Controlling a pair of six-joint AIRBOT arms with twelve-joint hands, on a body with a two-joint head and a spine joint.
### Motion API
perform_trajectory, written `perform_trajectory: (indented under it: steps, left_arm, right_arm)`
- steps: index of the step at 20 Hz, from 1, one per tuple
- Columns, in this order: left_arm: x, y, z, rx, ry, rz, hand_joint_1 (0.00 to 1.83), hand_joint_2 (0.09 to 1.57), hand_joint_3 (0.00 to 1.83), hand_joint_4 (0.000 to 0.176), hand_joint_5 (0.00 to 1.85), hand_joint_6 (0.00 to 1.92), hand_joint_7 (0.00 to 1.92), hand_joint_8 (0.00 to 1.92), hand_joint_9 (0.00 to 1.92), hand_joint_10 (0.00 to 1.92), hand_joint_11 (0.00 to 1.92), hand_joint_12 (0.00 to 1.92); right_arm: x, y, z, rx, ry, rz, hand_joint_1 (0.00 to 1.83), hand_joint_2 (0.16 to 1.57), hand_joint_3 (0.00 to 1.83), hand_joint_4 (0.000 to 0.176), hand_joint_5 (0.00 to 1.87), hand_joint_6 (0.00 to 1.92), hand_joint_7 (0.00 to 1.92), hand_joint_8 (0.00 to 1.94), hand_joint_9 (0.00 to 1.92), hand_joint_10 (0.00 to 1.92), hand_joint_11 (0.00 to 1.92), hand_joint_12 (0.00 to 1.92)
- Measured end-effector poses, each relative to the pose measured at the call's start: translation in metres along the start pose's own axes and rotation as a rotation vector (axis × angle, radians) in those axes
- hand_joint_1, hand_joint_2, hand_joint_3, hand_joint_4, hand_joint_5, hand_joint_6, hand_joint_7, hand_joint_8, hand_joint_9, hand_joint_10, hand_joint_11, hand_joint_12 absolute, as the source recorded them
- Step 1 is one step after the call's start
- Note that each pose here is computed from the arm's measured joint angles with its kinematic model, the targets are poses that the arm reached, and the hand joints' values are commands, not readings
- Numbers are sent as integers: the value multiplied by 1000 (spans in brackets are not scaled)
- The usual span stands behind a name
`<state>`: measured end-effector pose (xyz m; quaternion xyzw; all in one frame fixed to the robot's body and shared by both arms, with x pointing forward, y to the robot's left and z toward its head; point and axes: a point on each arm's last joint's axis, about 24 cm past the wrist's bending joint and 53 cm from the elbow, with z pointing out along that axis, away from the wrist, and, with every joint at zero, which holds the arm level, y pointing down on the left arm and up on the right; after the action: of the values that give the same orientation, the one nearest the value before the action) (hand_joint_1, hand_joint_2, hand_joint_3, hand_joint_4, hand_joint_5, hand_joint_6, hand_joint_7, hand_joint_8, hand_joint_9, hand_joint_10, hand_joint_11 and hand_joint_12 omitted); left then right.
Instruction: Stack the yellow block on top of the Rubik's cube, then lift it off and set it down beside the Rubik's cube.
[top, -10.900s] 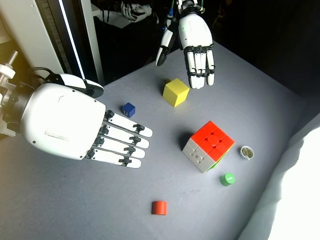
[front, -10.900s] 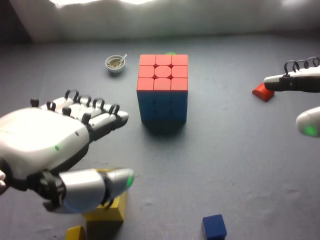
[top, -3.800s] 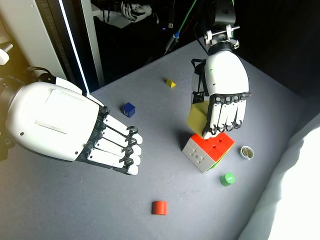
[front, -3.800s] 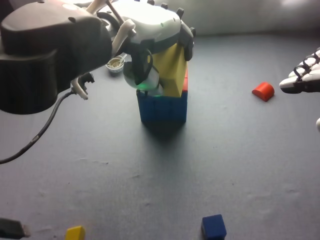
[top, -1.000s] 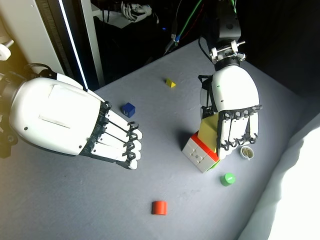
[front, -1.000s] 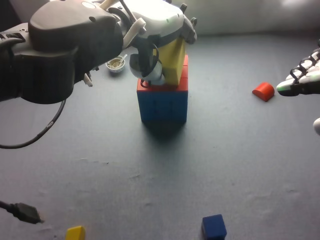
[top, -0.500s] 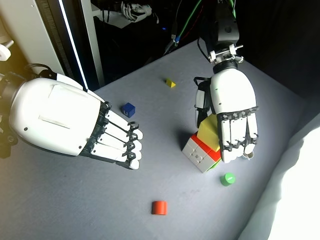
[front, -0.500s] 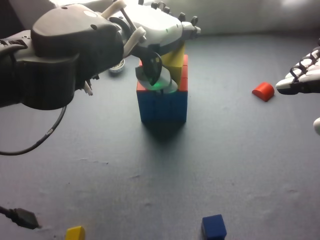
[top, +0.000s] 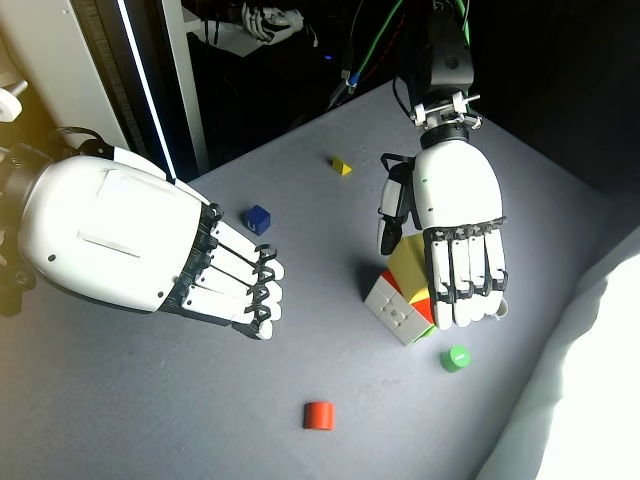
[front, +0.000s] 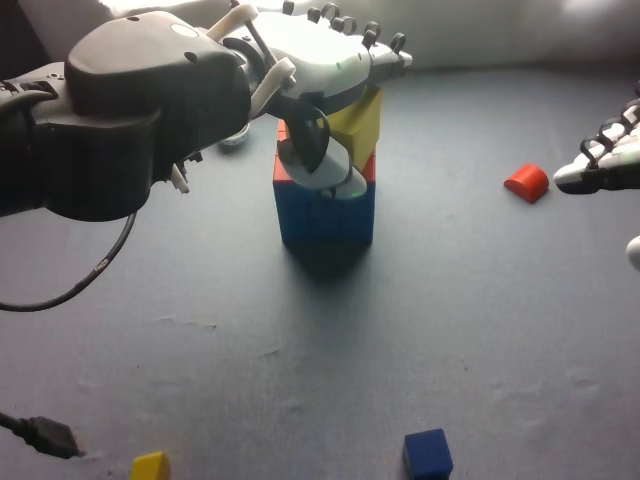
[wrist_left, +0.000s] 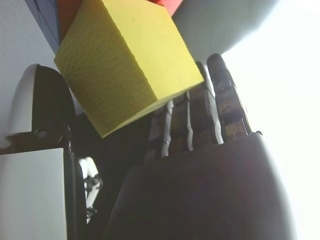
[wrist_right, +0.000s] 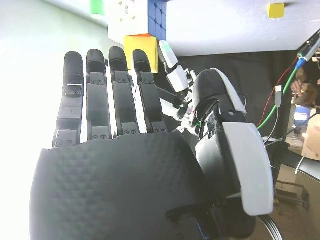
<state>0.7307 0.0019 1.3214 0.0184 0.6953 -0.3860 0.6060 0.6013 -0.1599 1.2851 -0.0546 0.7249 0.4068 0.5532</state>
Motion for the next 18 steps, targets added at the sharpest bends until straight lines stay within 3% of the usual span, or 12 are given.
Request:
perform_trajectory:
  steps: [2,4,6,7,11,12,14,16,18]
  left_arm:
    - [0,0,0,0,-1,0,739,1022,0,0,17,5,55,8,83,10,26,220]
    - [-3,0,0,0,-5,0,664,1041,1,0,0,0,1,0,29,2,2,150]
    - [-7,0,-1,2,-12,-3,659,998,0,0,0,0,0,0,36,4,12,146]
    - [-12,0,-5,2,-20,-3,599,993,0,0,0,0,0,0,15,0,2,117]
    - [-22,14,-17,-32,-39,-27,479,933,0,0,0,0,0,0,0,0,0,4]
    - [-24,18,-20,-39,-44,-29,444,921,0,0,0,0,0,0,0,0,0,0]
    - [-29,27,-29,-57,-54,-34,397,916,0,0,0,0,0,0,0,0,0,0]
    - [-30,31,-35,-67,-54,-37,410,901,0,0,0,0,0,0,0,0,0,0]
    - [-28,38,-42,-87,-38,-34,376,899,0,0,0,0,0,0,0,0,0,0]
  right_arm:
    - [0,0,0,0,0,0,18,1394,0,0,277,3,294,2,259,4,0,583]
    - [0,-1,0,6,-2,14,10,1391,0,0,299,7,304,3,271,5,0,669]
    - [-3,-9,0,39,-14,101,17,1386,0,0,295,6,295,4,259,5,0,644]
    - [-6,-18,-1,76,-31,185,11,1388,0,0,291,3,298,4,263,6,0,645]
    - [-14,-35,-5,138,-75,285,65,1378,0,0,295,1,302,1,265,3,0,648]
    - [-14,-35,-5,136,-78,310,90,1374,0,0,286,2,295,2,260,1,0,630]
    - [-23,-21,-1,53,-87,315,117,1339,0,0,263,0,268,0,236,0,0,554]
    - [-39,-9,-1,-13,-145,268,171,1191,0,0,96,0,92,0,72,0,0,194]
    - [-54,-2,-2,-45,-218,230,233,1016,0,0,9,0,8,0,4,0,0,15]
